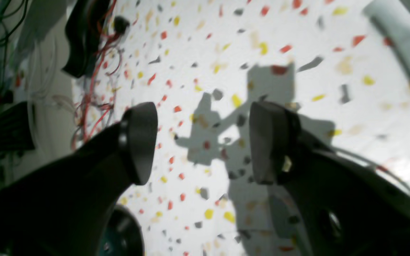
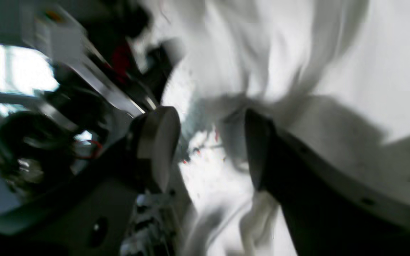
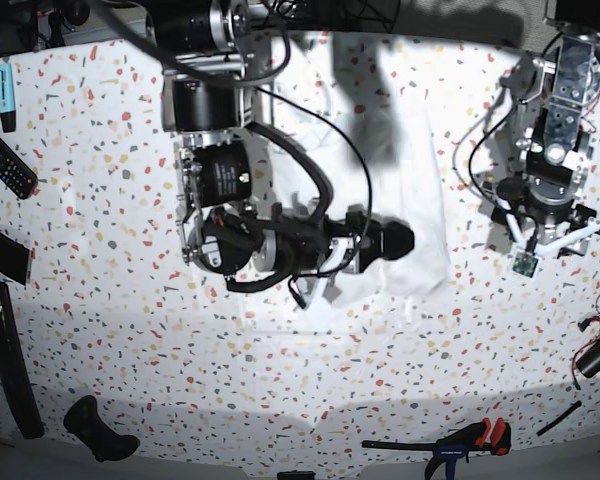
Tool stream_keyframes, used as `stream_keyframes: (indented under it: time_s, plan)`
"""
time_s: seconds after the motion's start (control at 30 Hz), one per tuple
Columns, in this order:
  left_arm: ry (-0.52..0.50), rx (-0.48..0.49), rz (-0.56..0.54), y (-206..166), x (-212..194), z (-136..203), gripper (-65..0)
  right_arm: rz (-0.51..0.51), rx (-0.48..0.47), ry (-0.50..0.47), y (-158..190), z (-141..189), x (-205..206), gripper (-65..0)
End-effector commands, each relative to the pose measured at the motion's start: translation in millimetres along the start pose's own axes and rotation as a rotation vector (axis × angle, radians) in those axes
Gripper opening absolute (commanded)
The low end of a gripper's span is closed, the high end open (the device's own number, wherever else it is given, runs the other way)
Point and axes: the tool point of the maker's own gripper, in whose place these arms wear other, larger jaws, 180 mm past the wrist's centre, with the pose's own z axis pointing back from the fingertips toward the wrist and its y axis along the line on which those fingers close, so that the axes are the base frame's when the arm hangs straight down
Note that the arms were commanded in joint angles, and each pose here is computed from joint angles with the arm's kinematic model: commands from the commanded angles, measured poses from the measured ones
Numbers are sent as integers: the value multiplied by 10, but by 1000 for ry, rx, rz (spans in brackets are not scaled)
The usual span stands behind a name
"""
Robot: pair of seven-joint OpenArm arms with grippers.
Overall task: Fold the T-shirt properly
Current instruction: 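Fold the held end over onto the stack with the right gripper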
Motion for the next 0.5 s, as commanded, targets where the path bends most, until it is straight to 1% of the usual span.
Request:
stream_keyframes:
  time_s: [0.0, 0.07, 0.1, 0.2, 0.27, 0.33, 0.37, 0.43, 0.47]
  plan:
    - [-43, 59, -7, 183, 126, 26, -261, 33, 42, -48, 136, -4, 201, -320]
    - [-33, 99, -29, 290, 101, 27, -261, 24, 82, -75, 208, 4, 249, -320]
    - [-31, 127, -33, 360, 90, 31, -261, 17, 118, -99, 273, 14, 293, -320]
    - [-14, 149, -37, 447, 48, 32, -261, -5, 234, -178, 475, 71, 440, -321]
    - [17, 159, -33, 480, -10, 35, -261, 0, 263, -200, 537, 98, 518, -321]
    - [29, 166, -16, 495, -31, 46, -261, 28, 248, -183, 538, 99, 570, -321]
    - [26, 154, -5, 474, -19, 60, -261, 50, 223, -168, 514, 93, 603, -321]
    - [-14, 119, 25, 413, 91, 134, -261, 100, 145, -151, 427, 86, 715, -321]
    - [-51, 94, 46, 370, 187, 203, -261, 129, 86, -154, 342, 99, 794, -321]
